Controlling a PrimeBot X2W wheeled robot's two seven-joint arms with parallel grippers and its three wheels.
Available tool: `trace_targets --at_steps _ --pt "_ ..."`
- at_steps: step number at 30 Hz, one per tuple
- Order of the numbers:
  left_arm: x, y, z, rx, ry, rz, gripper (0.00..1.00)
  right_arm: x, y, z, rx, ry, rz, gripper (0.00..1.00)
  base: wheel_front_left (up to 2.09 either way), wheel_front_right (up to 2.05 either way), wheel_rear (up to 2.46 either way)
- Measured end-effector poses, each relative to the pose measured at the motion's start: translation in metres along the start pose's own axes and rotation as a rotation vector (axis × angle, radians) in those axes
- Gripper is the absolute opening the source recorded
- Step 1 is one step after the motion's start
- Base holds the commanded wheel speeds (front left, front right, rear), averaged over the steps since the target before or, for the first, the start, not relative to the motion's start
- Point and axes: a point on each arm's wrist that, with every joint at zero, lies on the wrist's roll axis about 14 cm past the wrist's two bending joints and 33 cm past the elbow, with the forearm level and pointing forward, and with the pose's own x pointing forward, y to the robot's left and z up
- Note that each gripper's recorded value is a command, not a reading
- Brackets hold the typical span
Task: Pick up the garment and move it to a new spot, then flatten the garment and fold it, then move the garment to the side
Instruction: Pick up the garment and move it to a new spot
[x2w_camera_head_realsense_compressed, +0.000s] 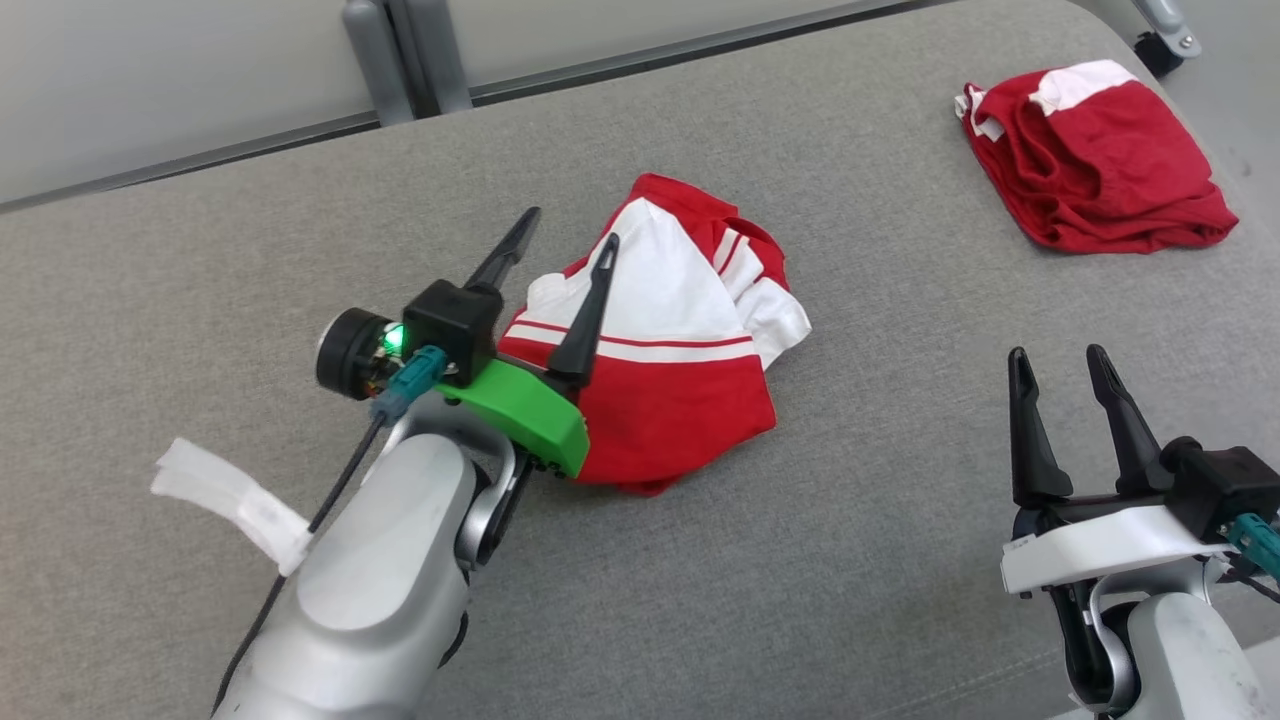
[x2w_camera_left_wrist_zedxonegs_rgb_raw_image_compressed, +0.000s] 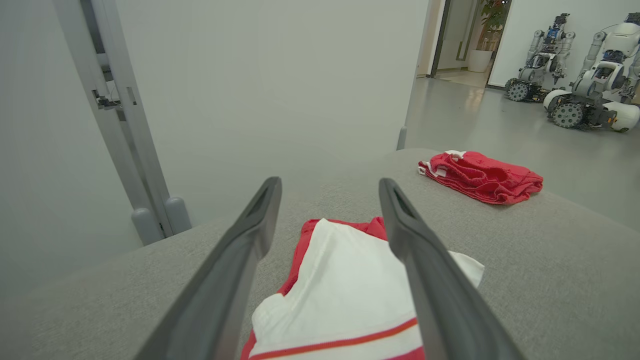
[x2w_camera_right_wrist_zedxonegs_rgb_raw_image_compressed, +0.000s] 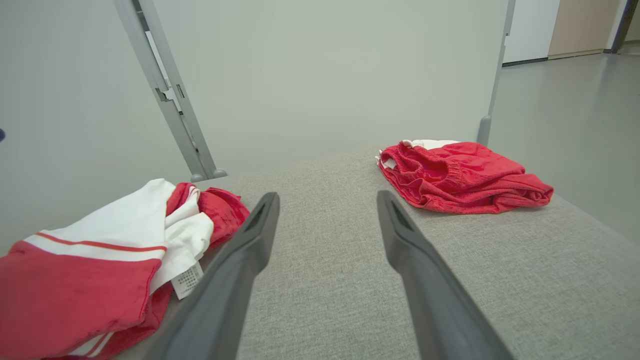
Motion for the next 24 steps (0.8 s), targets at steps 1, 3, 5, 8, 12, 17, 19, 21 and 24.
trace_targets --at_steps 1,3,5,8,12,17,19,21,24 --pt "-0.004 0.007 0.004 -0.005 -0.01 0.026 1.0 0.0 0.002 0.001 0.001 -0.002 0.007 1.0 0.0 0.0 0.0" --pt "-0.016 0.025 0.012 0.007 -0.032 0.083 1.0 0.002 0.009 0.003 0.0 -0.011 0.031 1.0 0.0 0.0 0.0" --pt "-0.028 0.04 0.017 0.014 -0.044 0.138 1.0 0.003 0.015 0.004 0.0 -0.016 0.052 1.0 0.0 0.0 0.0" --pt "-0.048 0.061 0.028 0.029 -0.072 0.216 1.0 0.007 0.025 0.008 0.0 -0.03 0.084 1.0 0.0 0.0 0.0" --pt "-0.082 0.092 0.047 0.056 -0.121 0.334 1.0 0.011 0.041 0.012 0.004 -0.04 0.131 1.0 0.0 0.0 0.0" --pt "-0.135 0.122 0.055 0.086 -0.139 0.48 1.0 0.013 0.059 0.017 0.009 -0.048 0.187 1.0 0.0 0.0 0.0" --pt "-0.158 0.132 0.059 0.098 -0.147 0.541 1.0 0.014 0.069 0.02 0.004 -0.053 0.218 1.0 0.0 0.0 0.0" --pt "-0.179 0.139 0.061 0.107 -0.151 0.594 1.0 0.014 0.075 0.022 0.0 -0.056 0.24 1.0 0.0 0.0 0.0" --pt "-0.205 0.146 0.062 0.117 -0.153 0.658 1.0 0.013 0.083 0.025 -0.008 -0.061 0.268 1.0 0.0 0.0 0.0"
